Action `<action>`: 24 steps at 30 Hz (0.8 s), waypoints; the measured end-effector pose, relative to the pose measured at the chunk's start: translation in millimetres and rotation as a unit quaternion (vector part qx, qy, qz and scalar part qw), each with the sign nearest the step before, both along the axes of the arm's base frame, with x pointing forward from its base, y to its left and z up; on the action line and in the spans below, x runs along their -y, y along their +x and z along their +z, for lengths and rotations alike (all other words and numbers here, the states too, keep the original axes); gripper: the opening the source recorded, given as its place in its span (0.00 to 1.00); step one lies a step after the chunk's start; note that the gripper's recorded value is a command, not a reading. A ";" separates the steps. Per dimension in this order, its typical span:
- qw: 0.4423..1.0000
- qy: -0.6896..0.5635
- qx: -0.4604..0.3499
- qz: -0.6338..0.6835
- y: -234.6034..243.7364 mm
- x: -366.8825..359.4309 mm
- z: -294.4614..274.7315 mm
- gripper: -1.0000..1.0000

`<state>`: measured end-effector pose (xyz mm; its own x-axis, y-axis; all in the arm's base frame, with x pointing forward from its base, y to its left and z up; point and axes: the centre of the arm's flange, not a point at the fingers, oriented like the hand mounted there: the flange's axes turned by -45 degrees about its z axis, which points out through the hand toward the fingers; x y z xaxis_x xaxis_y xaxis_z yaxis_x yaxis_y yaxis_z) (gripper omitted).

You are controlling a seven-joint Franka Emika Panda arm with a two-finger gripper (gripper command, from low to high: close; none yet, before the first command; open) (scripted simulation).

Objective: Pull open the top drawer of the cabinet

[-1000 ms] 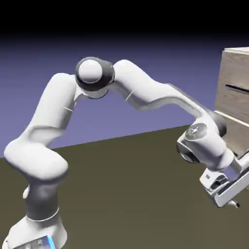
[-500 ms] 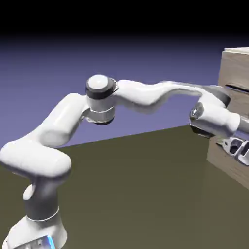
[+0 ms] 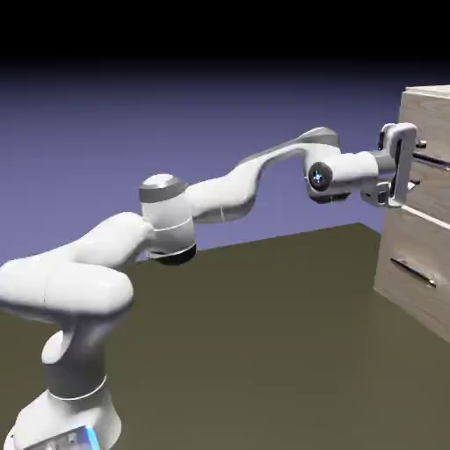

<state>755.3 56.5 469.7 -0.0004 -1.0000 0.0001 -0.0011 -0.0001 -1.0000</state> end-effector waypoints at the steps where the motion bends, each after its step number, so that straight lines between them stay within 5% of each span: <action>1: 1.000 0.000 0.000 0.000 5.1 -0.1 0.2 0.50; 7: 1.000 0.000 0.000 0.000 31.4 0.5 -1.1 0.50; 8: 1.000 0.000 0.001 0.001 33.6 0.7 -1.5 0.00; 24: 1.000 0.000 0.001 0.001 -36.5 0.8 -1.3 0.00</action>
